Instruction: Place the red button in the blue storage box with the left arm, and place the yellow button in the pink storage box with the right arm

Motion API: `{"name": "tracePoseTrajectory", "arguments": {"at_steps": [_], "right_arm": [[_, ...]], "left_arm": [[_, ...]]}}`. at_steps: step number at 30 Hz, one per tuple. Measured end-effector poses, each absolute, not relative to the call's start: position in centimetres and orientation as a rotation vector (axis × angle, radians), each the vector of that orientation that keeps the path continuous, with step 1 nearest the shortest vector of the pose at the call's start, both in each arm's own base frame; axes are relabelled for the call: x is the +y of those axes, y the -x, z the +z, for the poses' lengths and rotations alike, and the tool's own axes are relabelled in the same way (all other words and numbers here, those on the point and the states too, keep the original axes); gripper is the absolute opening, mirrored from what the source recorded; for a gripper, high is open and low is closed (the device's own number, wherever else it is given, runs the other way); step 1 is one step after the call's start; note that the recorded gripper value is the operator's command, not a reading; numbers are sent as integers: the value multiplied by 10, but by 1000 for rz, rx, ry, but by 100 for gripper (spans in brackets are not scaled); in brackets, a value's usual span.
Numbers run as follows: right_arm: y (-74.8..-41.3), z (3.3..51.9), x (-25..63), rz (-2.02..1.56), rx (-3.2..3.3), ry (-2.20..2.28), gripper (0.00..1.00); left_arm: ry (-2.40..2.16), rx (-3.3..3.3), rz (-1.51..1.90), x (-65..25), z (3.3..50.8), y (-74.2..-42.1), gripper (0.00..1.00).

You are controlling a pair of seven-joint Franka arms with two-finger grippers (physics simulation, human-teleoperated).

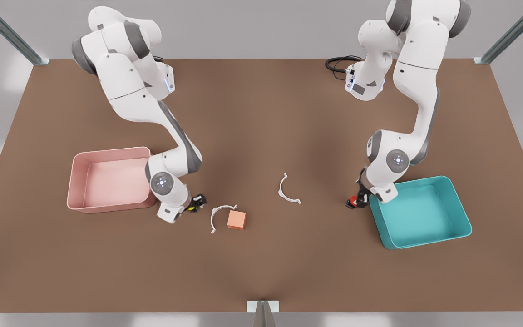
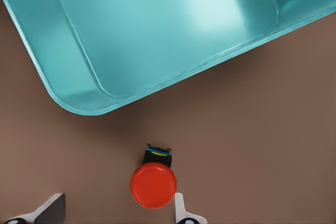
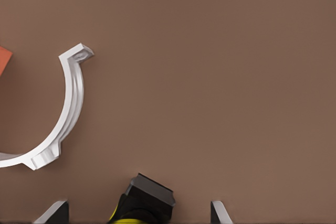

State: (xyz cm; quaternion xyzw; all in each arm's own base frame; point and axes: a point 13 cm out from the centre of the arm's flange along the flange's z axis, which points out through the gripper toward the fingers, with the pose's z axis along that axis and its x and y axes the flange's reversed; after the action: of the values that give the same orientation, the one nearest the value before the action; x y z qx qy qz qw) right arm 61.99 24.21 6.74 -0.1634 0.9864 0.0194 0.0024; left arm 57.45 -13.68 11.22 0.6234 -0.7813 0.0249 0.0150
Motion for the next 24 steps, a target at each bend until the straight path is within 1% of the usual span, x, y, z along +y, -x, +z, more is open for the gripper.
{"name": "tracePoseTrajectory", "arguments": {"at_steps": [1,3,5,7,10,11,12,13,15,16,17,18,19,20,21,24], "right_arm": [[-609,61,240,58,3104,518,100],[-601,57,236,55,3105,517,100],[-602,55,234,57,3096,511,97],[-605,51,234,63,3084,503,96],[-608,47,237,74,3065,496,83],[-609,47,237,77,3059,494,76],[-610,46,237,79,3055,491,72],[-611,46,237,81,3051,489,65],[-614,47,237,84,3041,483,63],[-615,47,237,85,3036,479,59],[-617,48,237,87,3031,477,55],[-619,49,236,89,3026,473,54],[-621,51,236,91,3021,470,53],[-622,53,236,92,3016,469,52],[-625,57,236,93,3007,468,52],[-635,96,231,89,2959,457,52]], "left_arm": [[-1969,-2406,74,-136,108,-575,100],[-2019,-2355,59,-135,98,-574,100],[-2063,-2314,53,-136,91,-575,100],[-2105,-2280,60,-138,88,-582,100],[-2155,-2227,50,-138,79,-585,100],[-2168,-2207,34,-136,72,-583,100],[-2179,-2188,19,-134,64,-580,100],[-2189,-2171,5,-133,58,-578,100],[-2207,-2147,-7,-134,49,-578,100],[-2215,-2138,-9,-135,47,-578,100],[-2222,-2131,-7,-137,47,-579,94],[-2228,-2125,-5,-140,47,-580,90],[-2234,-2120,-4,-142,47,-580,84],[-2240,-2114,-4,-143,47,-580,67],[-2245,-2107,-4,-144,47,-580,54],[-2258,-2091,-6,-146,47,-579,47]]}}
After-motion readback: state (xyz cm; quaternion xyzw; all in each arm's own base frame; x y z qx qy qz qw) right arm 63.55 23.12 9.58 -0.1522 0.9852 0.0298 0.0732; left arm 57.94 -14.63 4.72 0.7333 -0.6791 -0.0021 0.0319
